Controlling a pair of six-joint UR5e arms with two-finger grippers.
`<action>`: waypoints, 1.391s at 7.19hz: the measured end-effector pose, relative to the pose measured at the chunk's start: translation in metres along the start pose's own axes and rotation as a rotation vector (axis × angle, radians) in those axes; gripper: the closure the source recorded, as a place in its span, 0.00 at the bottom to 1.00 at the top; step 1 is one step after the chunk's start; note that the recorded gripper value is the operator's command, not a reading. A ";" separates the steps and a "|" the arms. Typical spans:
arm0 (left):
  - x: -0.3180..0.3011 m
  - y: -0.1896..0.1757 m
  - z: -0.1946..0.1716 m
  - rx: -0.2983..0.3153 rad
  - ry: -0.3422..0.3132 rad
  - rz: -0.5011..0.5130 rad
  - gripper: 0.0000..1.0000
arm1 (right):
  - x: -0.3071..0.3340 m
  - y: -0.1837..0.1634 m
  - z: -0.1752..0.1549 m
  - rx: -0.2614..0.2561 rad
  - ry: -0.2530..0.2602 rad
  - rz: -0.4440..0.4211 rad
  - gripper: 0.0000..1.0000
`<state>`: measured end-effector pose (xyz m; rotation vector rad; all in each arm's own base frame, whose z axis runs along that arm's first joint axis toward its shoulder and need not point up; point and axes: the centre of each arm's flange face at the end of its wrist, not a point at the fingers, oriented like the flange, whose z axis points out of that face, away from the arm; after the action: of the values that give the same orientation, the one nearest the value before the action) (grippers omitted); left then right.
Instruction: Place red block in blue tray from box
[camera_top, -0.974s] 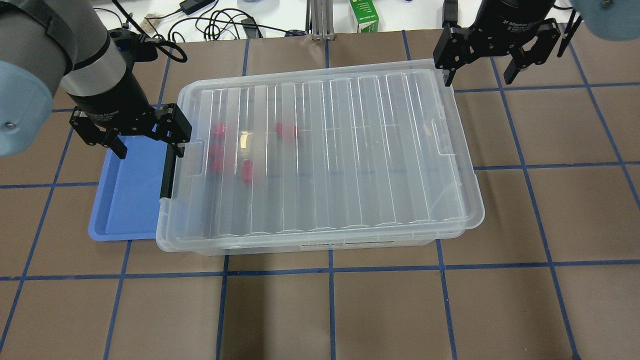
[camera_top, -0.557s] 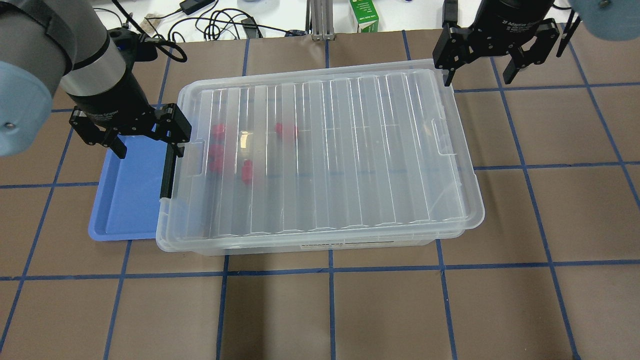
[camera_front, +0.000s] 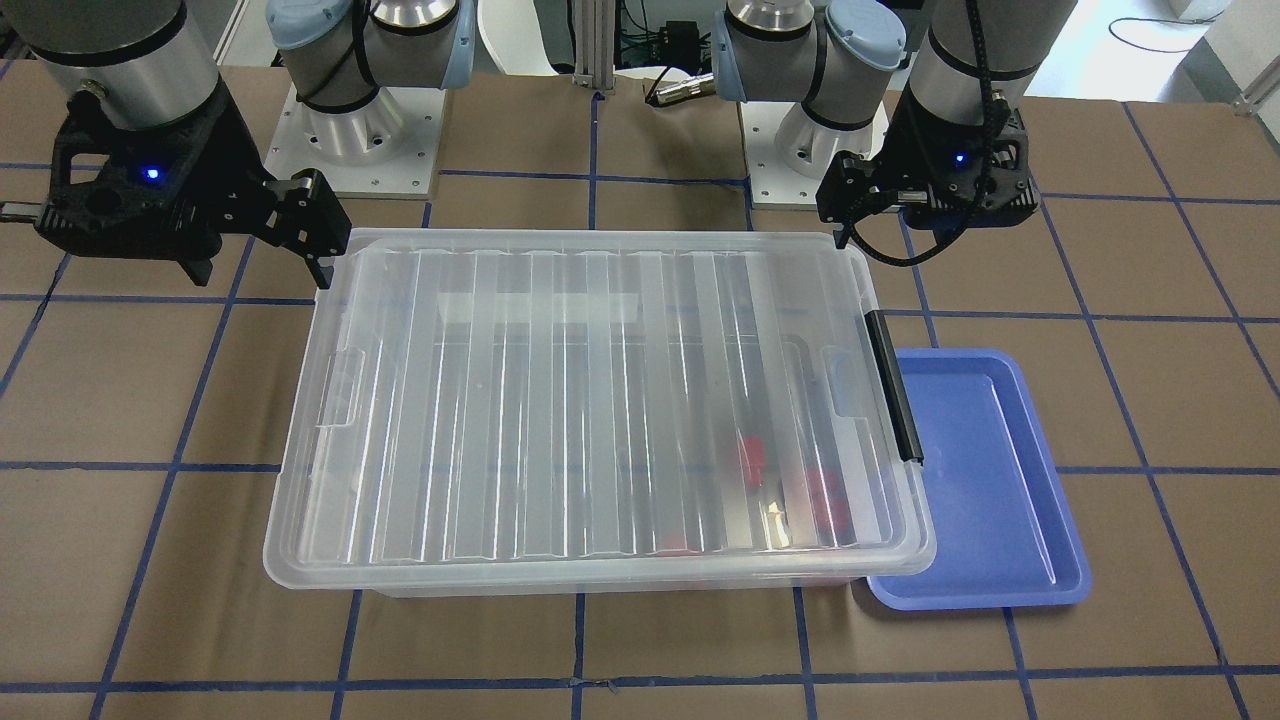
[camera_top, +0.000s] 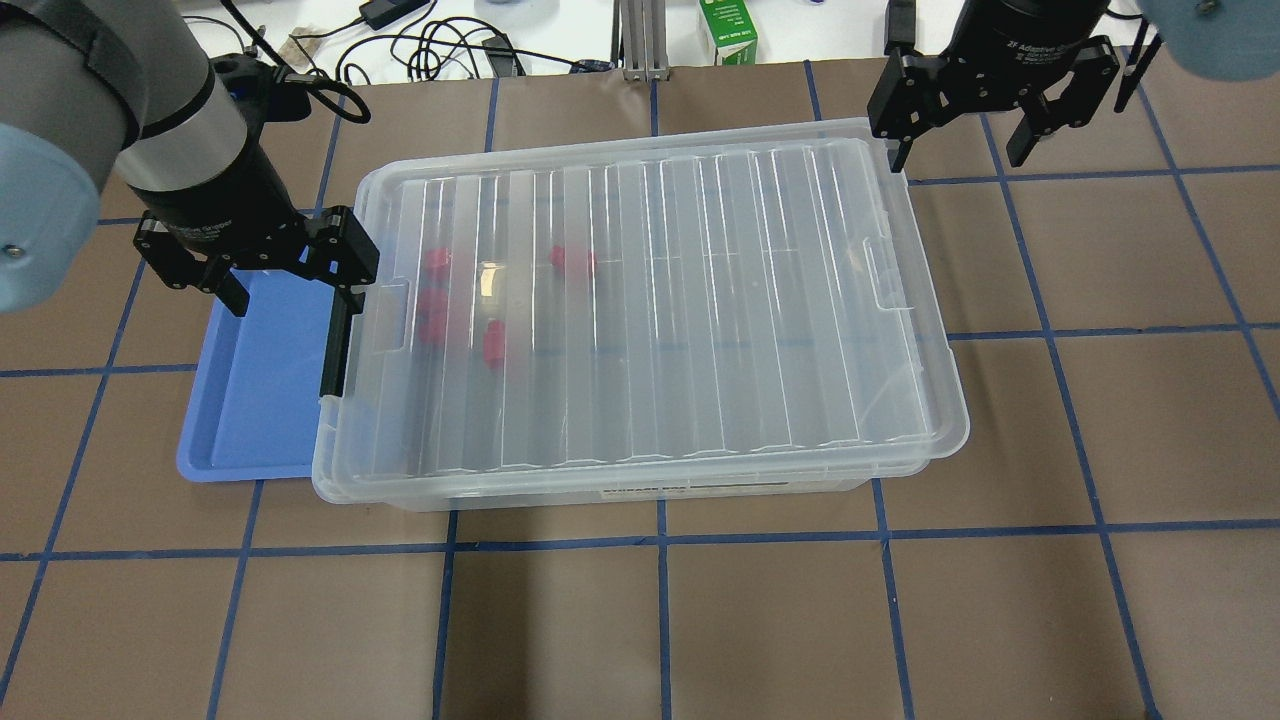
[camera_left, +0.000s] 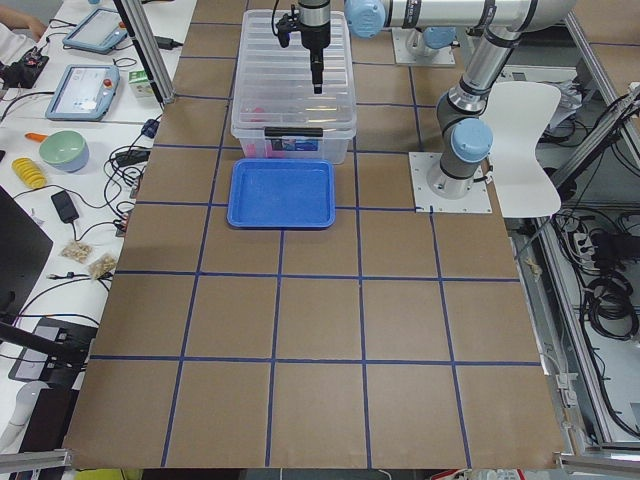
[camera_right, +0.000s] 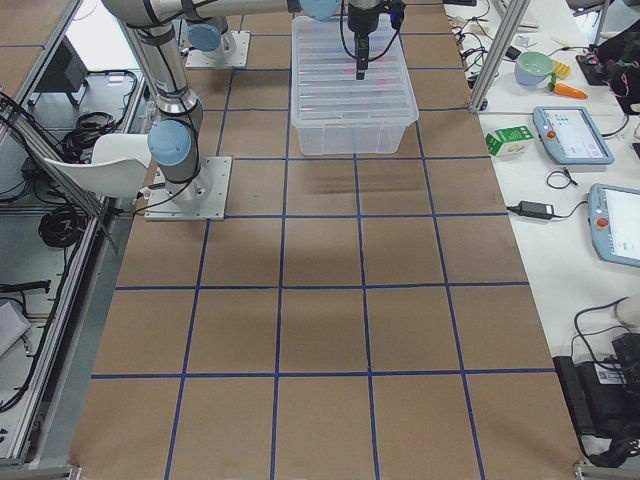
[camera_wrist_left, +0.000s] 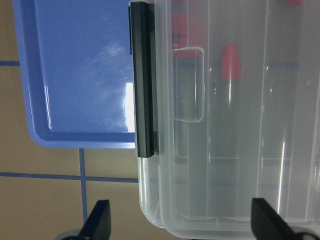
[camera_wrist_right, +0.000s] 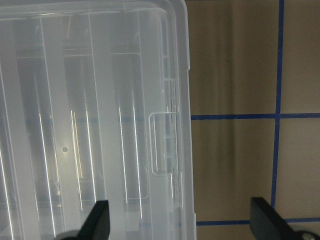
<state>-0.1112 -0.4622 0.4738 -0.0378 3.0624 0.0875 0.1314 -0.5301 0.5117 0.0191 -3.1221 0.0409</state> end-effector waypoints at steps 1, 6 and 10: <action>0.000 0.001 0.000 0.001 -0.001 0.000 0.00 | 0.005 -0.001 0.016 -0.011 -0.001 -0.025 0.00; -0.001 0.004 -0.004 0.007 -0.004 0.001 0.00 | 0.034 0.001 0.160 0.050 -0.001 0.001 0.00; -0.003 0.002 -0.005 0.010 -0.004 0.001 0.00 | 0.061 -0.003 0.174 0.044 0.005 -0.022 0.00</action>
<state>-0.1083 -0.4601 0.4786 -0.0352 3.0589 0.0729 0.0669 -0.5381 0.3395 0.0532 -3.1155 0.1087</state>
